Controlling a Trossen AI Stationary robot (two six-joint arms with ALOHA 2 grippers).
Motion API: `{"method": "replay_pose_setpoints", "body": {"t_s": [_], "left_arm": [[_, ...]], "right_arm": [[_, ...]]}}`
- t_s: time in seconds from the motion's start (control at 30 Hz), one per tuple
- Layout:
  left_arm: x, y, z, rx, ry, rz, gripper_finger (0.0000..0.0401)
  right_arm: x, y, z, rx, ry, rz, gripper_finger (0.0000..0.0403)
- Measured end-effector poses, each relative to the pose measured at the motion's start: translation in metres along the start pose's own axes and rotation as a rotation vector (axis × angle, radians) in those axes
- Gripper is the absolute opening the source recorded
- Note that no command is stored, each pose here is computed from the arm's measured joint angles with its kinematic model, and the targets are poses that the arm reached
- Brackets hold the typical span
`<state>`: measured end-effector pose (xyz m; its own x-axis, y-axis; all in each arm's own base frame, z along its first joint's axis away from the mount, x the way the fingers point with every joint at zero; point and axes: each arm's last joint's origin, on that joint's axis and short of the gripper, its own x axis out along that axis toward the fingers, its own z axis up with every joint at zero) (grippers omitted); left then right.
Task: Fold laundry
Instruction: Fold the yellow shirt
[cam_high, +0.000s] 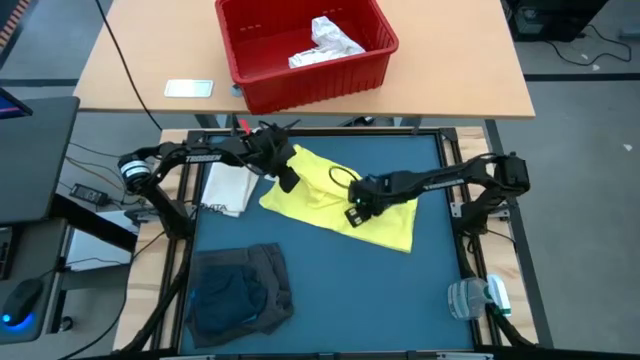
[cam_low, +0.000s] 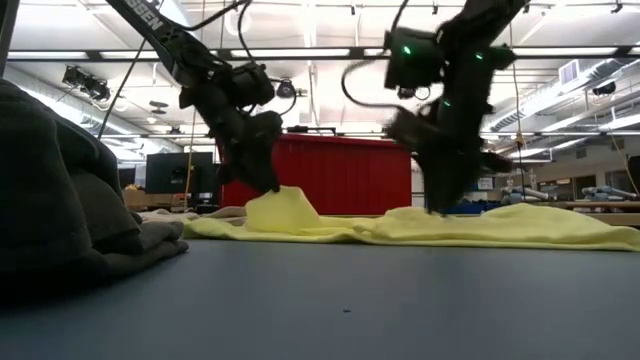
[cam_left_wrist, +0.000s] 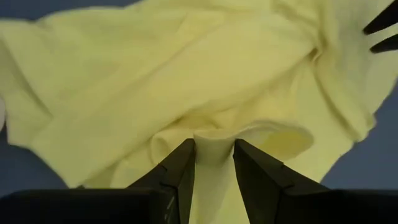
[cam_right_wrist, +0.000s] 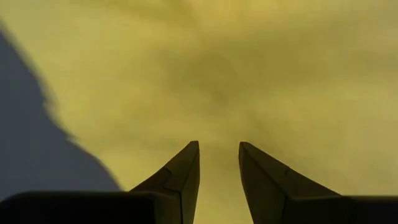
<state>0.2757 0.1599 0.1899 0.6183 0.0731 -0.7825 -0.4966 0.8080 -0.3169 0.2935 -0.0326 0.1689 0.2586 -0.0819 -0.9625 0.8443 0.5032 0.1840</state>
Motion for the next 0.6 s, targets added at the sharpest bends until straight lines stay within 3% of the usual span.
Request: {"method": "replay_pose_setpoints", "body": {"t_s": [0.2, 0.43, 0.6], "left_arm": [[0.003, 0.002, -0.007, 0.032, 0.069, 0.009, 0.0116], [0.001, 0.004, -0.02, 0.054, 0.21, 0.025, 0.0116], [0.001, 0.0, -0.024, 0.102, 0.244, -0.031, 0.0116]], "right_arm": [[-0.004, -0.009, -0.039, 0.111, 0.121, -0.2, 0.0121], [-0.038, 0.007, -0.083, 0.043, 0.203, -0.081, 0.0121], [-0.044, 0.022, -0.09, 0.011, 0.071, 0.041, 0.012]]}}
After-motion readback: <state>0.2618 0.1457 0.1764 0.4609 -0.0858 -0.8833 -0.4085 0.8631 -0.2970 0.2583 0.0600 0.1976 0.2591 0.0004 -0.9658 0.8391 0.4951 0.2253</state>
